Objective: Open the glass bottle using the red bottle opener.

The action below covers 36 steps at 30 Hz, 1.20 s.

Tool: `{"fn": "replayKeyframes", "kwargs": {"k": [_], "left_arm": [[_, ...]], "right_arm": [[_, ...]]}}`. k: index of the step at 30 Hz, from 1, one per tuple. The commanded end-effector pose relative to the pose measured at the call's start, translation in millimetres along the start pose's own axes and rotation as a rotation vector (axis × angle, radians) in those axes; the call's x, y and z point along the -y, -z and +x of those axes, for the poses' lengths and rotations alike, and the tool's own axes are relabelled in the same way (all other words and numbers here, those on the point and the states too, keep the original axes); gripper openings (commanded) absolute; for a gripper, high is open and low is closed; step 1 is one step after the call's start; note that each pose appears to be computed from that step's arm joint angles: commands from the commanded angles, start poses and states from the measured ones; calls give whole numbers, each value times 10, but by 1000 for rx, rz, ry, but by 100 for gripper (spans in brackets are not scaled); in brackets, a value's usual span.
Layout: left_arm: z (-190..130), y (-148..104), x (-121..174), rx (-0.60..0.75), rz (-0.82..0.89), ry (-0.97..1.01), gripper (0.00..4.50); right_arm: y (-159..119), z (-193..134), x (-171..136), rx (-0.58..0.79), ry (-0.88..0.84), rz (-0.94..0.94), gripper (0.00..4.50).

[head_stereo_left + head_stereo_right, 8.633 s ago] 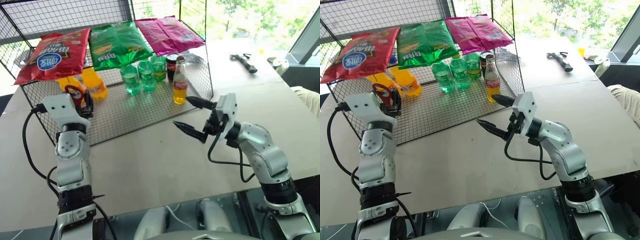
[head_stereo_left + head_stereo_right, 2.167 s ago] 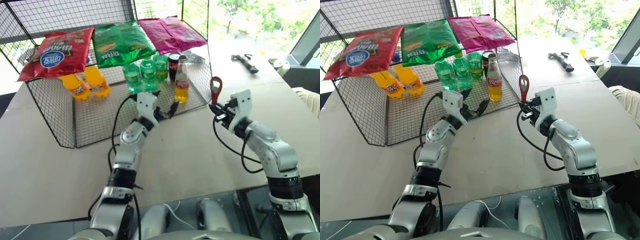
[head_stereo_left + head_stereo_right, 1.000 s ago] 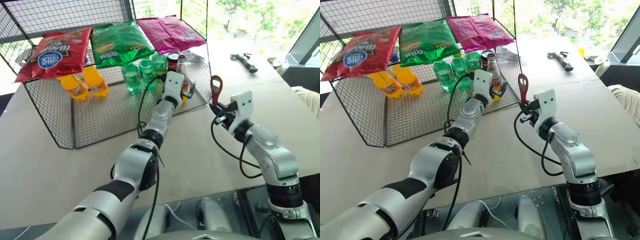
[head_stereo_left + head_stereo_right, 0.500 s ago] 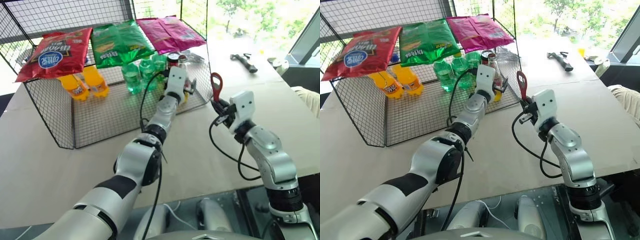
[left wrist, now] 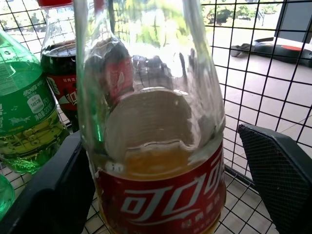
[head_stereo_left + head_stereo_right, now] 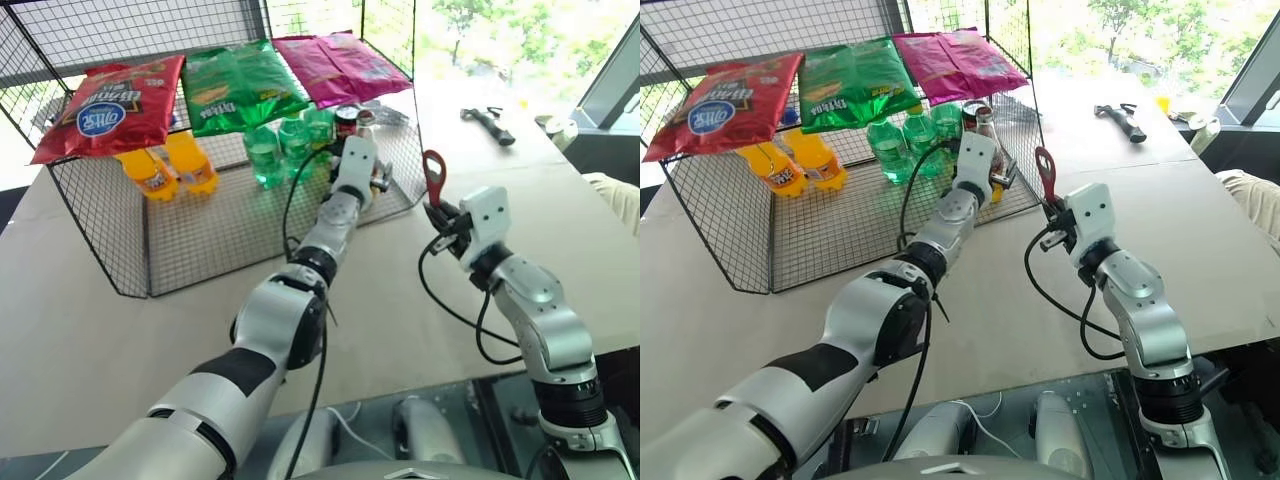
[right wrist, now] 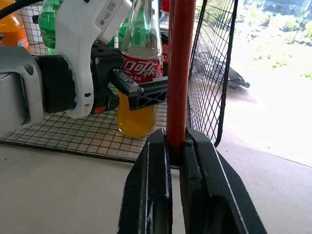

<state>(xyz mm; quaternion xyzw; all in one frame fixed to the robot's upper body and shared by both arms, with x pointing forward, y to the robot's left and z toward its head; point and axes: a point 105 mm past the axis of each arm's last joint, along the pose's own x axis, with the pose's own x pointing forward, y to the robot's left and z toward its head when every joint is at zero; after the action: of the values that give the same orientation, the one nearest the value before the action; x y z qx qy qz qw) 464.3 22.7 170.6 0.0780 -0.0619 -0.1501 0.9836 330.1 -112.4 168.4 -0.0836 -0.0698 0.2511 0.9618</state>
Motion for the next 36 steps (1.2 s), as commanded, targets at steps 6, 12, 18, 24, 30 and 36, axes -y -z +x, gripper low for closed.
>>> {"fn": "replayKeyframes", "kwargs": {"k": [6,12,18,24,30,36], "left_arm": [[52,-192,-13,41,35,-28,269],[39,-159,-14,39,34,-7,269],[34,-247,74,69,39,118,269],[-231,-246,59,122,61,316,269],[-643,-265,-116,81,64,401,269],[-1077,-329,56,38,-11,609,269]], "right_arm": [[-194,-25,-26,69,-5,-30,0],[-205,-15,10,72,5,-36,0],[-231,-17,76,82,38,-49,0],[-292,-1,210,97,92,-77,0],[-436,10,521,143,223,-138,0],[-554,12,650,188,274,-164,0]]}}
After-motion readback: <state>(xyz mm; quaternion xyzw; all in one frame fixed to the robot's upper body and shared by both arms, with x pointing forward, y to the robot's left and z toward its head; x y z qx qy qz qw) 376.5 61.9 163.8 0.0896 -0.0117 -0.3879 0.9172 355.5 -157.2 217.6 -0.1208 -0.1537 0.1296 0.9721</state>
